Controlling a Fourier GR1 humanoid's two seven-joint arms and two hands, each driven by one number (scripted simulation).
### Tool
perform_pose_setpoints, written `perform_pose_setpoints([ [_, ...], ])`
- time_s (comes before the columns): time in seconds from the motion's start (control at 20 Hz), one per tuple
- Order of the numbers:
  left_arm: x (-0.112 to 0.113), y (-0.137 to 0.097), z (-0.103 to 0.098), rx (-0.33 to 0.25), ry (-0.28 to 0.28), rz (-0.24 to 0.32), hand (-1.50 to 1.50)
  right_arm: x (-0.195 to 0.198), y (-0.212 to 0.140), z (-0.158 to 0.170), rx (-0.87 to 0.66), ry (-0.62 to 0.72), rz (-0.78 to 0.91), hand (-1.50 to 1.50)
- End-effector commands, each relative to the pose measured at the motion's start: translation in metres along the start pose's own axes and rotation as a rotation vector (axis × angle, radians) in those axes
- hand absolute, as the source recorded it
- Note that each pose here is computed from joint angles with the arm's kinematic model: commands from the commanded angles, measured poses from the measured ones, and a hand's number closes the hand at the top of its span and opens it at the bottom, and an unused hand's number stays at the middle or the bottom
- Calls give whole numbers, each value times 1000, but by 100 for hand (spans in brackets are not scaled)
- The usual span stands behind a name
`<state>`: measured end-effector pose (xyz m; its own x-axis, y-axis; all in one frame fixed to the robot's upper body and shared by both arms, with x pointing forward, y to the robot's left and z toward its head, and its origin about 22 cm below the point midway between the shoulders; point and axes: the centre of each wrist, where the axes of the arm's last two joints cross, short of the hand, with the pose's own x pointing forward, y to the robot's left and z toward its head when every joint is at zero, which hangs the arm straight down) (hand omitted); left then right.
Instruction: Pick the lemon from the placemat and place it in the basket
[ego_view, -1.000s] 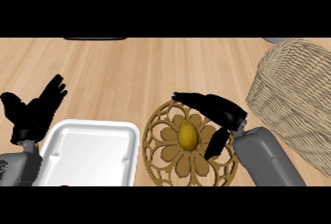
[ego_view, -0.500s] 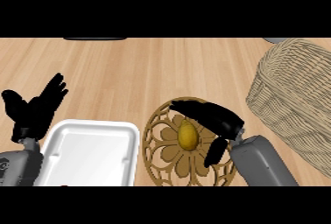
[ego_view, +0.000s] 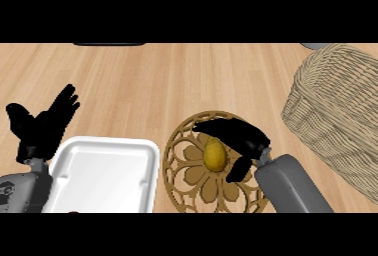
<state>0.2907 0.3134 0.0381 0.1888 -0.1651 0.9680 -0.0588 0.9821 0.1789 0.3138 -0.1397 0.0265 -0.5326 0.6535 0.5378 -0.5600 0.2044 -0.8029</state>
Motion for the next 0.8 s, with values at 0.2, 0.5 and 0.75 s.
perform_pose_setpoints([
  [0.2, -5, 34, -1, -13, -11, -13, 0, 6, 16, -21, 47, -26, 124, 150],
  [0.5, 1, -3, -15, -4, 12, 15, 0, 31, 20, -17, 63, -52, 142, 150],
  [0.75, -12, 4, -1, 0, 21, 14, 0, -10, 24, 2, -260, 608, -96, 150],
])
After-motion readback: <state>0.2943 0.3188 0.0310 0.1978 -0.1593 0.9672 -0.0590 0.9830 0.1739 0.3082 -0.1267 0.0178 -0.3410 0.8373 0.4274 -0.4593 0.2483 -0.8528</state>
